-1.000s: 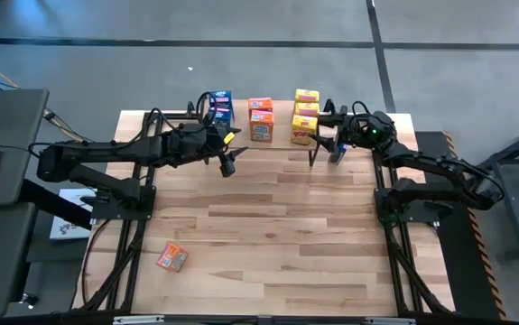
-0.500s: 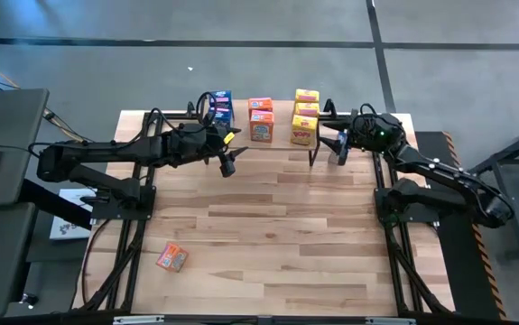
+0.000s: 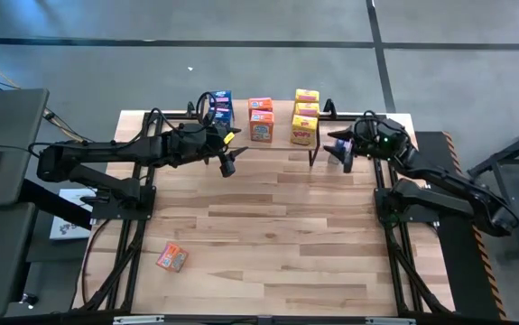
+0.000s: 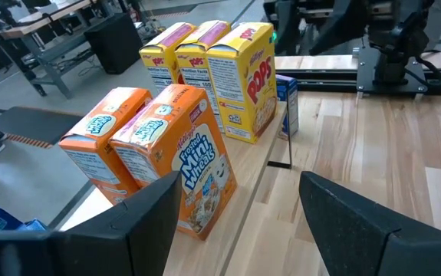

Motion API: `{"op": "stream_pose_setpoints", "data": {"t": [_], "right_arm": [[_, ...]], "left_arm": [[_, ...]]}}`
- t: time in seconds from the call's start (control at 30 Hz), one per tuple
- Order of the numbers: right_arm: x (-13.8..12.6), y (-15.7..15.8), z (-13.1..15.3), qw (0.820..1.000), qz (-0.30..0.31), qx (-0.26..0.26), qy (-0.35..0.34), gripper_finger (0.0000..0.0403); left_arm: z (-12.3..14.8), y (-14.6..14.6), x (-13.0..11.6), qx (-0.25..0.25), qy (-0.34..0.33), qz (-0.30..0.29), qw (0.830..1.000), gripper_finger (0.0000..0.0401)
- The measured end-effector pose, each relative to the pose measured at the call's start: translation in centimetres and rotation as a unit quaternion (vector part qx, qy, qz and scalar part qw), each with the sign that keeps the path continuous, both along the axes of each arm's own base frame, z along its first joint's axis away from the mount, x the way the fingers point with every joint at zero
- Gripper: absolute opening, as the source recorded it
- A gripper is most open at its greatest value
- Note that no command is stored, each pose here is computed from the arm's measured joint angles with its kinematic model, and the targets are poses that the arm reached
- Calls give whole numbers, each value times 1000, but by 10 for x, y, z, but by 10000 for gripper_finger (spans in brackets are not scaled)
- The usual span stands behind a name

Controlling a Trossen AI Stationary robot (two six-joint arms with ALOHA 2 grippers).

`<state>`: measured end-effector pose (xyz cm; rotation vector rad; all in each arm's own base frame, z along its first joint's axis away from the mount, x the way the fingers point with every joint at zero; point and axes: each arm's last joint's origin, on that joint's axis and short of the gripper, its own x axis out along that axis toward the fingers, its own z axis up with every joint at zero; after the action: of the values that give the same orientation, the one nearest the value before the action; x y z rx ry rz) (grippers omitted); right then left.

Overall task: Stack cereal on shelf
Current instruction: Put the orange cereal box aligned with the other orange cereal boxes on the shelf

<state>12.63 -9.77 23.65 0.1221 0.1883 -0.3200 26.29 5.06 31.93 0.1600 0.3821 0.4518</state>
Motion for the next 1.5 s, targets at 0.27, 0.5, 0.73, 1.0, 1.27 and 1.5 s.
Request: {"op": "stream_pose_setpoints", "data": {"t": [0.27,0.5,0.73,1.0,1.27,1.5], "right_arm": [[5,21,0,998,58,25,2,248],[14,37,0,995,92,38,6,248],[21,54,0,995,99,30,8,248],[26,69,0,994,105,14,14,248],[27,79,0,993,118,-2,20,248],[27,79,0,995,101,-9,21,248]], "left_arm": [[0,0,0,0,0,0,1000,255],[0,0,0,0,0,0,1000,255],[1,0,0,1,-4,0,1000,255],[0,-1,0,-18,-9,-4,1000,255],[-9,-18,-2,-103,27,-100,989,255],[0,-33,1,-105,-13,-153,983,255]]}}
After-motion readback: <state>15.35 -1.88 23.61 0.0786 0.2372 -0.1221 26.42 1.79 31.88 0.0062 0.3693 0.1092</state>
